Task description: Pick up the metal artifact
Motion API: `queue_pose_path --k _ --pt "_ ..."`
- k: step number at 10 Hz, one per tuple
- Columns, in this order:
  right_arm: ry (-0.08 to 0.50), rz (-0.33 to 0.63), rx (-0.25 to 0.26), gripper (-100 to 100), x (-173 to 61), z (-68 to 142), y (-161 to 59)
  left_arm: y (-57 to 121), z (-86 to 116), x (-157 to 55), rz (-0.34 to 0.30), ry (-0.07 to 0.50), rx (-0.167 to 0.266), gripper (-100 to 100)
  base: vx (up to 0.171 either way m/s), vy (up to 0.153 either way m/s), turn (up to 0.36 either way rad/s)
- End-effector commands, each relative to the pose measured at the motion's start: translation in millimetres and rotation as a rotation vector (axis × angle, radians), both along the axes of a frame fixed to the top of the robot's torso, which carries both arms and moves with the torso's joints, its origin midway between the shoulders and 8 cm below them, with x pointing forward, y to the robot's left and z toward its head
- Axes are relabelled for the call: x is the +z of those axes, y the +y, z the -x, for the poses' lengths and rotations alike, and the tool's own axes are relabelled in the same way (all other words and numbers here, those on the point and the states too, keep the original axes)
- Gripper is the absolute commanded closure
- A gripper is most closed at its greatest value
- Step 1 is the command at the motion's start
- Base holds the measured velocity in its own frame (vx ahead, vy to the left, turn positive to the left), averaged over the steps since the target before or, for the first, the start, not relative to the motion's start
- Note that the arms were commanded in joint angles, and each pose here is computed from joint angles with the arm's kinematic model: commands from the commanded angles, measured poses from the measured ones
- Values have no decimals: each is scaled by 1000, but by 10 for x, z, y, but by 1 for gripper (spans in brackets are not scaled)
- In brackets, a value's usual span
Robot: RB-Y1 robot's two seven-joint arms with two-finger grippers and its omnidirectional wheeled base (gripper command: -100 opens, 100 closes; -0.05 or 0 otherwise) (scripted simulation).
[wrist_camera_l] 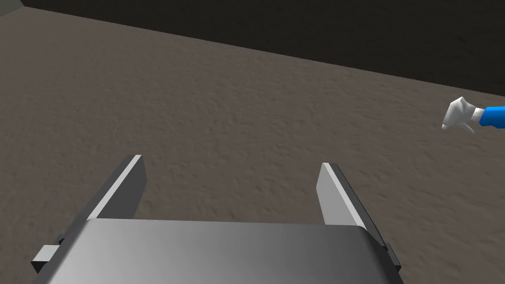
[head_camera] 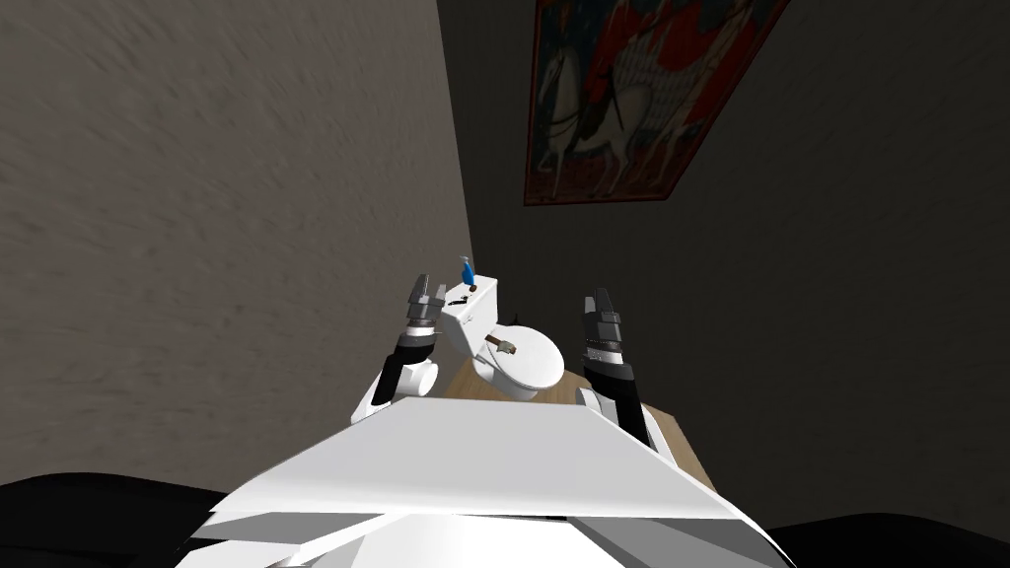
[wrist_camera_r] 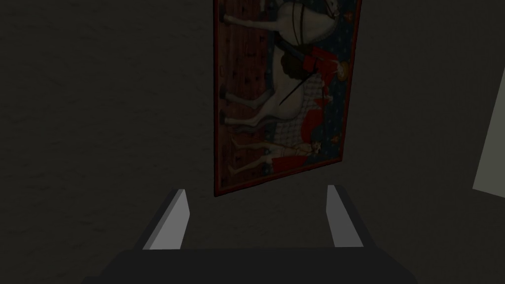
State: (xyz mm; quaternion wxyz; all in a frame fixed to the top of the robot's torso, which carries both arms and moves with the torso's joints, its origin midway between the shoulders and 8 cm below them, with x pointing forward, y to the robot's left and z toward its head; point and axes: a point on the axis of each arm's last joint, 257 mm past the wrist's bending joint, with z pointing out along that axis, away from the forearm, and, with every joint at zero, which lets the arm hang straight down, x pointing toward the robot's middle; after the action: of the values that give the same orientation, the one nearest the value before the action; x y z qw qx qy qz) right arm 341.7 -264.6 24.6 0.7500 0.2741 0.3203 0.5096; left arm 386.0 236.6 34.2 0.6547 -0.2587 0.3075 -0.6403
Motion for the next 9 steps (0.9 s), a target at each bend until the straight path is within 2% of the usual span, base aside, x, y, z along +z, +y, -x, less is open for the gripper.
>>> queue_pose_path --k 1,2,3,4,6,7,8,9 --pt "0 0 0 0 0 0 0 -16 -185 -133 0 59 -35 -100 -31 -58 24" --pt "0 0 0 0 0 0 0 -17 -197 -147 -1 67 -35 -100 -26 -50 18" --pt "0 0 0 0 0 0 0 -29 -357 -271 0 115 -62 -100 -28 -62 37" --pt "0 0 0 0 0 0 0 -30 -370 -289 -1 123 -62 -100 -25 -57 17" --pt "0 0 0 0 0 0 0 -49 -664 -466 1 207 -115 -100 -42 -86 46" --pt "0 0 0 0 0 0 0 -31 -729 -600 -1 248 -109 -100 -36 -80 20" --pt "0 0 0 0 0 0 0 -31 -853 -648 1 280 -132 -100 -30 -73 25" --pt "0 0 0 0 0 0 0 -14 -912 -765 -1 315 -126 -100 -25 -63 17"
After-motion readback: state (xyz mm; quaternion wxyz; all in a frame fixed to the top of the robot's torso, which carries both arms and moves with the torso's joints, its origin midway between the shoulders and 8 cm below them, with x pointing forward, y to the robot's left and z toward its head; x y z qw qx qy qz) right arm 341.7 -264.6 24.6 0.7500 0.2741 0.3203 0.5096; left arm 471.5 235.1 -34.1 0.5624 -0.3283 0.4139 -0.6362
